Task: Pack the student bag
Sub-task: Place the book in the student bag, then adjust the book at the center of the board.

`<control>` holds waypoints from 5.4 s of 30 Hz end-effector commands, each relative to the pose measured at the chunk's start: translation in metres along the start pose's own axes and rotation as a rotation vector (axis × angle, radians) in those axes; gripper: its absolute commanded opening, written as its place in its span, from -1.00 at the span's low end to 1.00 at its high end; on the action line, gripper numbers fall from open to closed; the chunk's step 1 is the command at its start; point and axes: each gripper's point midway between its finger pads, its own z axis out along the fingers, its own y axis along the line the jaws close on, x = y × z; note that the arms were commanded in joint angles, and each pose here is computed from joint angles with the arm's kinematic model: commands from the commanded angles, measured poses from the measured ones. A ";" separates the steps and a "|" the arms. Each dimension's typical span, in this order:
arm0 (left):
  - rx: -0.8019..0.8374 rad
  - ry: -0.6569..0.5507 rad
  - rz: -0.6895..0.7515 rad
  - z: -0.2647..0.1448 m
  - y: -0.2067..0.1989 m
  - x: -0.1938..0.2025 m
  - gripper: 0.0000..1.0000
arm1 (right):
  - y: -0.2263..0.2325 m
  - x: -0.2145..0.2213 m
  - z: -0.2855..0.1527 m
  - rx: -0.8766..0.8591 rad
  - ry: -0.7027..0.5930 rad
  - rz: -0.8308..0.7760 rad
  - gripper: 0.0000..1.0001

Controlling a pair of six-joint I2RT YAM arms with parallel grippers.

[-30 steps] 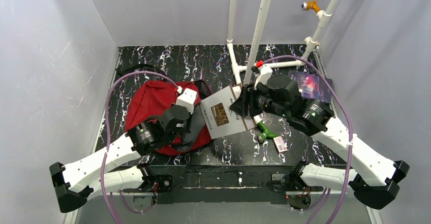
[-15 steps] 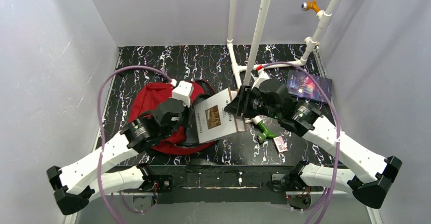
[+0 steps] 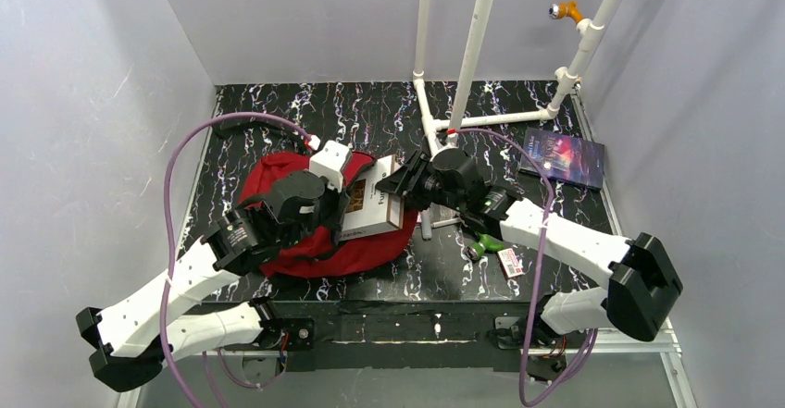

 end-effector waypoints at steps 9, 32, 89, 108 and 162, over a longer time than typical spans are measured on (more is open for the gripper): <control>0.043 -0.061 -0.028 -0.004 -0.008 -0.021 -1.00 | 0.051 -0.008 0.016 -0.267 -0.075 0.136 -0.78; 0.007 -0.005 0.019 0.000 0.002 0.006 -1.00 | 0.045 0.041 0.102 -0.389 -0.086 0.008 -0.43; -0.286 0.087 -0.006 0.028 0.046 0.064 -1.00 | -0.135 -0.067 -0.129 0.643 -0.329 -0.928 0.97; -0.130 0.170 -0.035 0.033 0.016 0.078 -1.00 | -0.314 -0.257 -0.152 0.892 -0.526 0.006 0.97; 0.091 0.140 -0.143 0.022 -0.026 0.059 0.42 | -0.392 -0.307 -0.059 0.760 -0.442 0.039 0.97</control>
